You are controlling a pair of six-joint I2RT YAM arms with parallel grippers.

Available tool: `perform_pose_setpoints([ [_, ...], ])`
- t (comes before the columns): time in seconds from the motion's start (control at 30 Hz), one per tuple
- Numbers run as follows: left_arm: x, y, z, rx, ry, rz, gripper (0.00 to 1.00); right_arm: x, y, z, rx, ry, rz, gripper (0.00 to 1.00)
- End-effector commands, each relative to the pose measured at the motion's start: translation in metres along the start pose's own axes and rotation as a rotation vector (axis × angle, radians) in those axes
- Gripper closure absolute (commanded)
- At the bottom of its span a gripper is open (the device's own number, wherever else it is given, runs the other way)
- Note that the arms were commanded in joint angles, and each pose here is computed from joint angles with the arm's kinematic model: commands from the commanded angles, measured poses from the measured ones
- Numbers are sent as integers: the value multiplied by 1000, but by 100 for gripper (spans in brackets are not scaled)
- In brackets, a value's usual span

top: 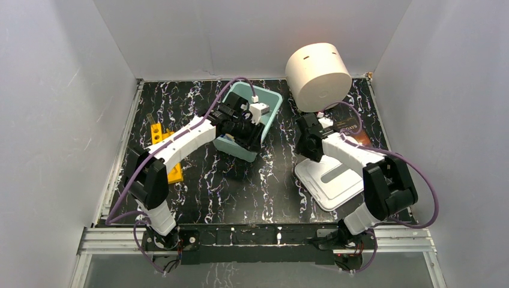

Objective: Organize the chemistry lab equipment

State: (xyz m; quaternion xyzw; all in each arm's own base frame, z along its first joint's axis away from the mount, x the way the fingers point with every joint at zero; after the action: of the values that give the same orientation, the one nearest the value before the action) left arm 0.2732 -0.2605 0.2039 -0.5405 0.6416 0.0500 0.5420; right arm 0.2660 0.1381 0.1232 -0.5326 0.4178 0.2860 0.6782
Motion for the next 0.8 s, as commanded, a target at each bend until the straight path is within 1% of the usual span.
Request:
perform_pose_setpoints([
  [0.0, -20, 1, -31, -35, 152, -16, 63, 5, -12, 0, 46, 66, -48, 40],
  [0.1, -25, -5, -34, -42, 156, -40, 60, 13, -8, -1, 68, 102, -28, 38],
  [0.2, -34, -15, -35, -41, 114, -91, 55, 17, -7, -3, 90, 134, -28, 37],
  [0.37, -55, -34, -39, -32, 40, -195, 52, 28, -1, -6, 113, 180, -15, 41],
  [0.43, -63, -39, -38, -38, 0, -245, 50, 33, 1, -7, 122, 198, -5, 46],
  [0.57, -79, -46, -37, -44, -77, -338, 46, 38, 3, -7, 153, 224, 9, 61],
  [0.77, -91, -47, -36, -68, -120, -414, 42, 32, 2, -4, 234, 230, 23, 82],
])
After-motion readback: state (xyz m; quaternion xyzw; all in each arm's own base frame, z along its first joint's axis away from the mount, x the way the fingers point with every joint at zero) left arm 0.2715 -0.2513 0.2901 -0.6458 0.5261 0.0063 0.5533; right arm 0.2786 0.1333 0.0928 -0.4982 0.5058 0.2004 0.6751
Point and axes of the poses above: each gripper's point midway between its finger pads, its own x axis out along the fingers, its own z axis along the line the jaws close on, y = z × x, the point moved 7 cm from there along -x, back along the fingers, and after that the axes turned 7 degrees about -x, right-handed, at the moved point
